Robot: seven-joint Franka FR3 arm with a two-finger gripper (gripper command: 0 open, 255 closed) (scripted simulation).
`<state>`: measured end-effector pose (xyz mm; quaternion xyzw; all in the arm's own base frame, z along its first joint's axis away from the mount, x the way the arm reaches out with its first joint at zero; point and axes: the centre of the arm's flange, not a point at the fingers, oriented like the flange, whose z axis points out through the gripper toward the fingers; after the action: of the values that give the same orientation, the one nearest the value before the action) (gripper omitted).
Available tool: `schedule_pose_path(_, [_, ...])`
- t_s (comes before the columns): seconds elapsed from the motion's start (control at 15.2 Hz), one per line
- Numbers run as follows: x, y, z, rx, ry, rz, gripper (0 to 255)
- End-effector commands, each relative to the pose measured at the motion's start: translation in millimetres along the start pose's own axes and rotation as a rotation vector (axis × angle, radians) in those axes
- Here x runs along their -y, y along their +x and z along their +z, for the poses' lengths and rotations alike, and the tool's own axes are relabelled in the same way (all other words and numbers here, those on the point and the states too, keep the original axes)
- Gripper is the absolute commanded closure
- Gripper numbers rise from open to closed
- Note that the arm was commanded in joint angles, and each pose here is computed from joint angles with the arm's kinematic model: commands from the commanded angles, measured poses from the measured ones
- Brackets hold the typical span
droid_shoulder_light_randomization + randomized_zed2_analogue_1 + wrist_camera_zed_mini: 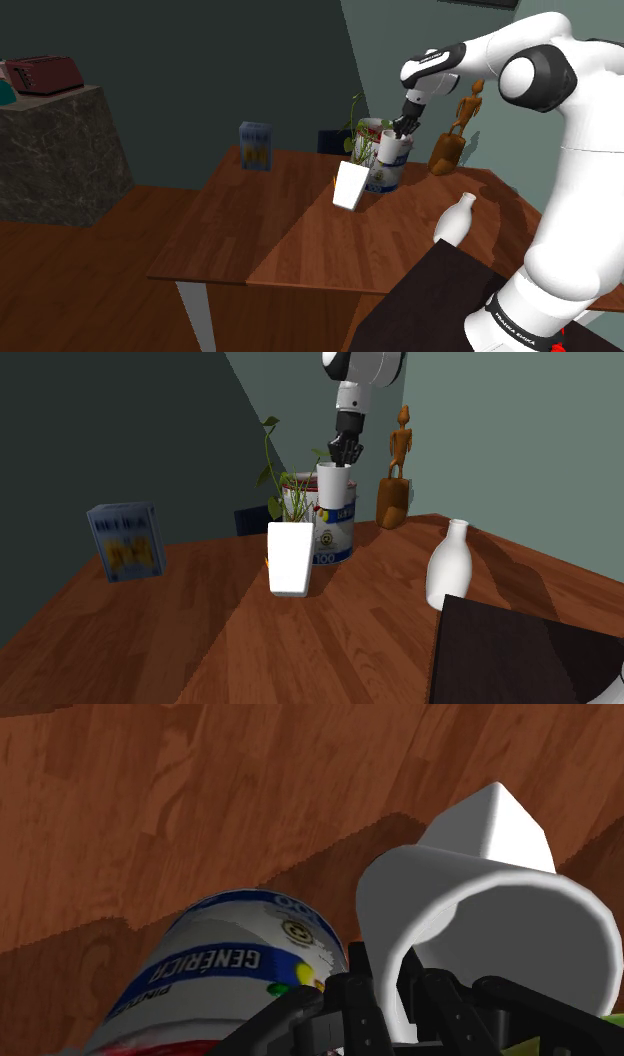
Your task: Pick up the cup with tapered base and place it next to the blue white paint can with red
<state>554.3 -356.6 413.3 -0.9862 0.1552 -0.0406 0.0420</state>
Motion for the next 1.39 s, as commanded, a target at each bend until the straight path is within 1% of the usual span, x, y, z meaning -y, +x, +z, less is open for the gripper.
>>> schedule_pose_path(0.0, [-0.8, -0.2, 11.1, -0.001, 0.000, 0.000, 255])
schedule_pose_path(1.32, [-10.9, -7.3, 115.9, -0.001, 0.000, 0.000, 255])
